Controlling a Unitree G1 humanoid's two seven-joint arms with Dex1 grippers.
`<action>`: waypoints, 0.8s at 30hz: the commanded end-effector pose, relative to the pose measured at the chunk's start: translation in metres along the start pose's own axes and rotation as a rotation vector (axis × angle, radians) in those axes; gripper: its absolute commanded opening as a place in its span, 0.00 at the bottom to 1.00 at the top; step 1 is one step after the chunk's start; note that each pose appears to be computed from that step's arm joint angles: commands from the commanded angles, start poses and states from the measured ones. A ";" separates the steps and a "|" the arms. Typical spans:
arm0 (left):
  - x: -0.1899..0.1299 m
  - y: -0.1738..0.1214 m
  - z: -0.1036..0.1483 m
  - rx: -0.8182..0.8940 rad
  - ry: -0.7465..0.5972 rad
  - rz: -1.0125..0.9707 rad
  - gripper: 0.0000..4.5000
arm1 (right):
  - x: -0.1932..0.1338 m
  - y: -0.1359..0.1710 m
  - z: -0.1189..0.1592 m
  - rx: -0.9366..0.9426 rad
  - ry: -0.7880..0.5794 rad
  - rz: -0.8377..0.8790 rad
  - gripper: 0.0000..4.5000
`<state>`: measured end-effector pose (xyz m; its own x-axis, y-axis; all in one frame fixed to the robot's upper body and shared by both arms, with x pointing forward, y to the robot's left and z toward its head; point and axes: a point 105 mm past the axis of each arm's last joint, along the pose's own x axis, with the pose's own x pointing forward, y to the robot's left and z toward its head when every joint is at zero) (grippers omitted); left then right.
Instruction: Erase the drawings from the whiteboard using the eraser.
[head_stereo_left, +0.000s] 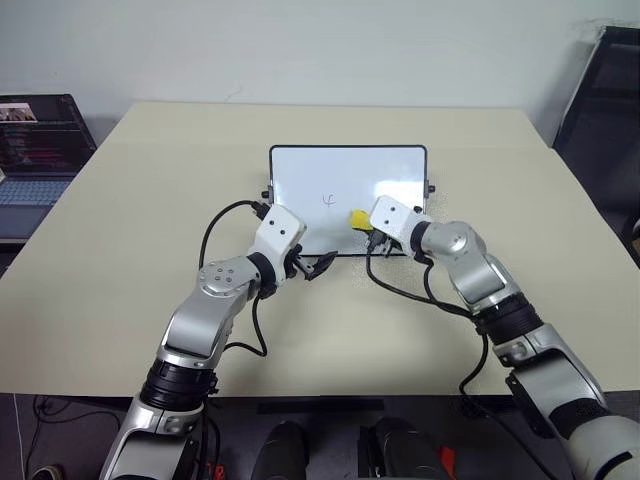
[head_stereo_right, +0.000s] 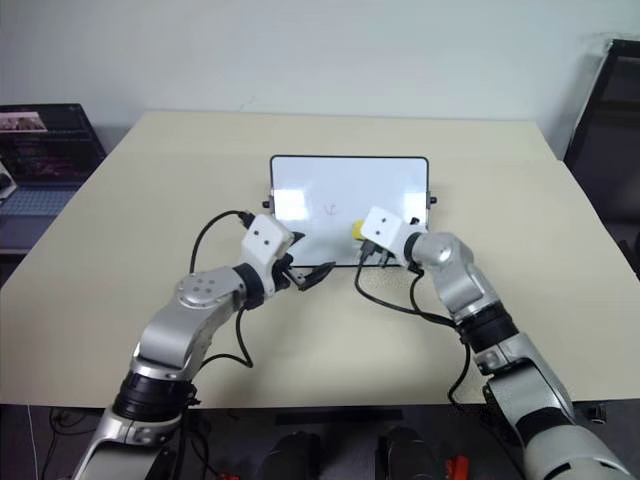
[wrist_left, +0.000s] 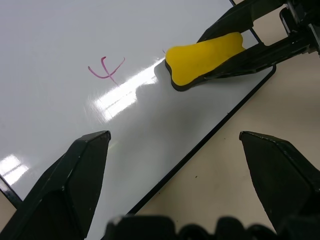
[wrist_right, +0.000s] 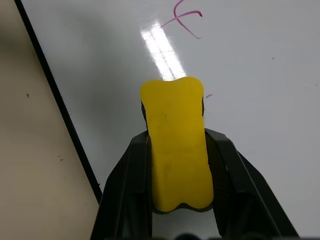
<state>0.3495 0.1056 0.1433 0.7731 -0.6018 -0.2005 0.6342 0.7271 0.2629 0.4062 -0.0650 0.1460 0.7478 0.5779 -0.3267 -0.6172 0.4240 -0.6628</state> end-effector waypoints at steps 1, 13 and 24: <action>-0.002 -0.003 0.018 0.035 -0.054 -0.010 1.00 | -0.005 -0.033 0.011 -0.023 -0.025 -0.163 0.24; -0.002 -0.002 0.016 0.038 -0.047 -0.014 1.00 | -0.008 -0.004 0.003 -0.050 0.007 -0.001 0.24; -0.011 0.009 0.005 -0.006 -0.026 0.057 1.00 | -0.032 -0.015 0.013 0.195 -0.134 -0.083 0.24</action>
<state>0.3480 0.1112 0.1389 0.7809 -0.5880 -0.2110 0.6247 0.7389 0.2525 0.4010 -0.0843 0.1657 0.7990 0.5599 -0.2192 -0.5636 0.5703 -0.5975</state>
